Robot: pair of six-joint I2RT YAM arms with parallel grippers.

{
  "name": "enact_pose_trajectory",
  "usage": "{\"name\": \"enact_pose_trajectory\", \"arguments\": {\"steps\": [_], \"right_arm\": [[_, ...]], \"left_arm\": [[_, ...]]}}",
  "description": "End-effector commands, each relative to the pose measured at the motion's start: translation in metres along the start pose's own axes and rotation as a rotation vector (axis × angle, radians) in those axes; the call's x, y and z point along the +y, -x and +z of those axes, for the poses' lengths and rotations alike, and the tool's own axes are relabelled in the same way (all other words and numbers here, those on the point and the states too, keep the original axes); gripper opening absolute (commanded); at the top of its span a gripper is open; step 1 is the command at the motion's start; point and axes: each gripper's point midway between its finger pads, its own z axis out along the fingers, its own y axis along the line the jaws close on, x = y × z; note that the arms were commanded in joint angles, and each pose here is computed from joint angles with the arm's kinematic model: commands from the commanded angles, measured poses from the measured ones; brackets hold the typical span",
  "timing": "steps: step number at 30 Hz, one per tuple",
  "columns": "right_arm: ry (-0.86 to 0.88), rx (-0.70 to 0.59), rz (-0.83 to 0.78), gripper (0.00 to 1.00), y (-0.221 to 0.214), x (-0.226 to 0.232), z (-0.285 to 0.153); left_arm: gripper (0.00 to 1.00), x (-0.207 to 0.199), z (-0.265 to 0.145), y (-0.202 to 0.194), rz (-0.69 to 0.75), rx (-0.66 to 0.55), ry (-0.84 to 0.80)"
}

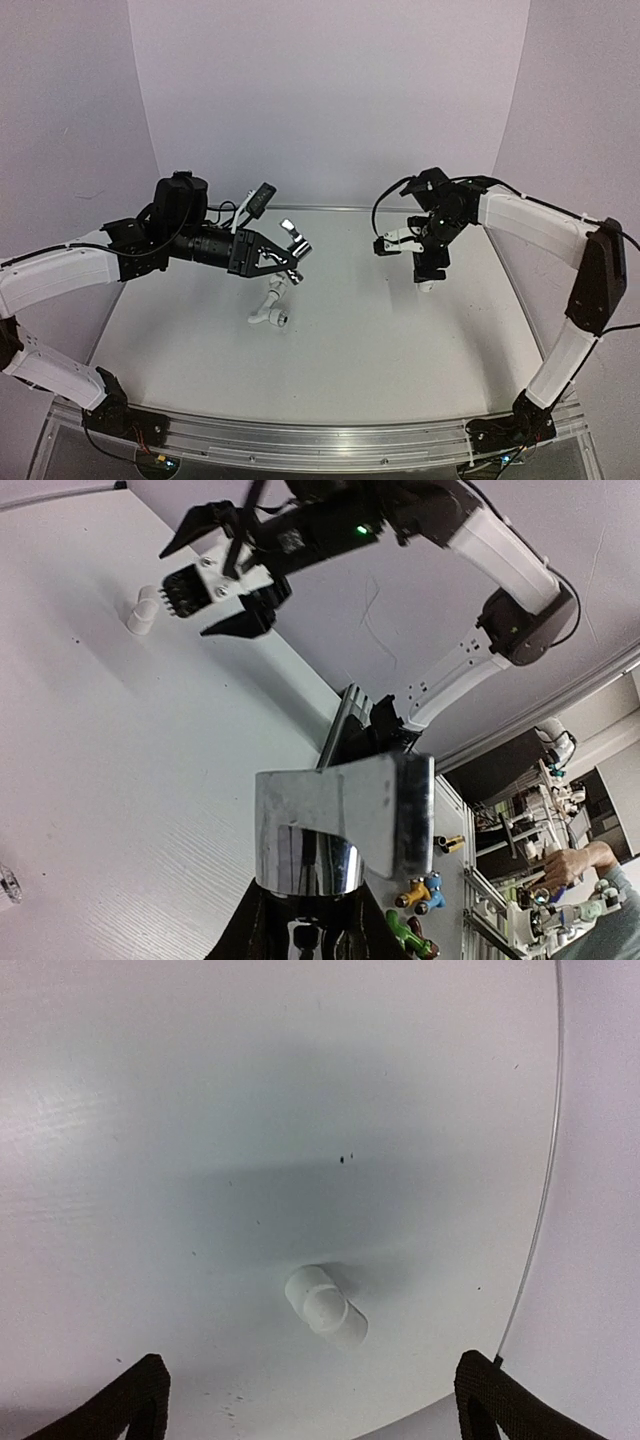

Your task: Install the water faucets

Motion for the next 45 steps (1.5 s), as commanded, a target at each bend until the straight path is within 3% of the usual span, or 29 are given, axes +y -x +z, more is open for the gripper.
{"name": "enact_pose_trajectory", "arguments": {"steps": [1,9,20,29,34,42,45], "right_arm": [[0.033,0.236,-0.195,0.94,-0.062,-0.027,0.031],[0.11,0.223,-0.283,0.92,-0.084,-0.05,0.07],[0.229,0.24,-0.359,0.89,-0.097,-0.026,0.11],[0.285,0.264,-0.373,0.78,-0.105,-0.011,0.139],[0.297,0.273,-0.377,0.69,-0.109,-0.008,0.145],[0.288,0.29,-0.369,0.44,-0.116,-0.012,0.148],[0.286,0.292,-0.368,0.4,-0.117,-0.012,0.147]], "left_arm": [[0.0,-0.032,-0.002,0.018,0.085,-0.009,-0.128],[0.0,-0.029,-0.003,0.016,0.084,-0.014,-0.107],[0.0,-0.019,0.0,0.017,0.089,-0.015,-0.064],[0.0,-0.018,0.001,0.019,0.08,-0.015,-0.055],[0.0,-0.019,0.0,0.02,0.082,-0.018,-0.053],[0.0,-0.018,-0.001,0.02,0.086,-0.02,-0.047],[0.0,-0.018,-0.001,0.021,0.087,-0.022,-0.048]]}}
